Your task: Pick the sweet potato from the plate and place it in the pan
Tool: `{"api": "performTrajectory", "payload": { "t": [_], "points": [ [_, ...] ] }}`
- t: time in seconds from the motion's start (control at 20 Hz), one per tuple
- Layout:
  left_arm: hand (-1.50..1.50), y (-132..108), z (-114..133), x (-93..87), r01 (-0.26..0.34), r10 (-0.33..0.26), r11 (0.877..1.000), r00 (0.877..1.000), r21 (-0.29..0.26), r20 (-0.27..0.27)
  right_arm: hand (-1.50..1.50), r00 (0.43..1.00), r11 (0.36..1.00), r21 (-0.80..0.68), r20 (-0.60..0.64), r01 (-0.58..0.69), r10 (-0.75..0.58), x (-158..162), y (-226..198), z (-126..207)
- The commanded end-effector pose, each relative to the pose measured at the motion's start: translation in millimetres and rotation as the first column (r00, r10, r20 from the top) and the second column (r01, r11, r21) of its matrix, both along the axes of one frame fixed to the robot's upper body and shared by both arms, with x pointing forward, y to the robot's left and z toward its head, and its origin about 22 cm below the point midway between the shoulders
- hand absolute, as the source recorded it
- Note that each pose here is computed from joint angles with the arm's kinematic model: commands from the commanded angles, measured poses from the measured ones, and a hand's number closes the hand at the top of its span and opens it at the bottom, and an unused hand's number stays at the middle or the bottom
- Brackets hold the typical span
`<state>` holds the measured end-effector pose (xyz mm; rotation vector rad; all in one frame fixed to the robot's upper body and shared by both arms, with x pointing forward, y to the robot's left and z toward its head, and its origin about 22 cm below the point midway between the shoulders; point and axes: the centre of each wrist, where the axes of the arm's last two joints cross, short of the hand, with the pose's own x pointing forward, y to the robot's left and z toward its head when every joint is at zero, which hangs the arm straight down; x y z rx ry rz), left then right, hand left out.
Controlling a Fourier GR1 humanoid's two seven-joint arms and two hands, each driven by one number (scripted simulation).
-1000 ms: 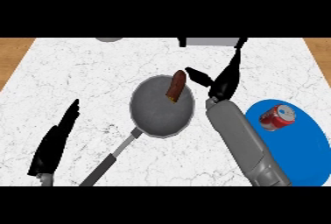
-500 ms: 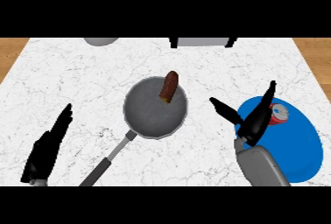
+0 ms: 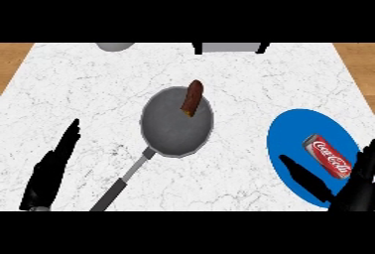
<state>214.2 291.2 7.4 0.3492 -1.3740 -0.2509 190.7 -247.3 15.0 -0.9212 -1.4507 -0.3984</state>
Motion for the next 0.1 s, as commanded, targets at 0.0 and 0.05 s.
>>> {"api": "performTrajectory", "payload": {
  "t": [0.0, 0.05],
  "points": [
    [0.00, -5, 6, 8.8, 0.001, -0.001, 1.000, 1.000, -0.020, 0.007, -1.50, 0.999, 0.999, -0.033, -0.021, -0.037, 0.036, -41, -27, 12],
    [0.00, 0, 15, 17.9, 0.005, -0.005, 1.000, 1.000, -0.015, 0.005, -1.50, 0.999, 0.999, 0.001, -0.022, -0.042, 0.042, -50, -22, 25]
  ]
}}
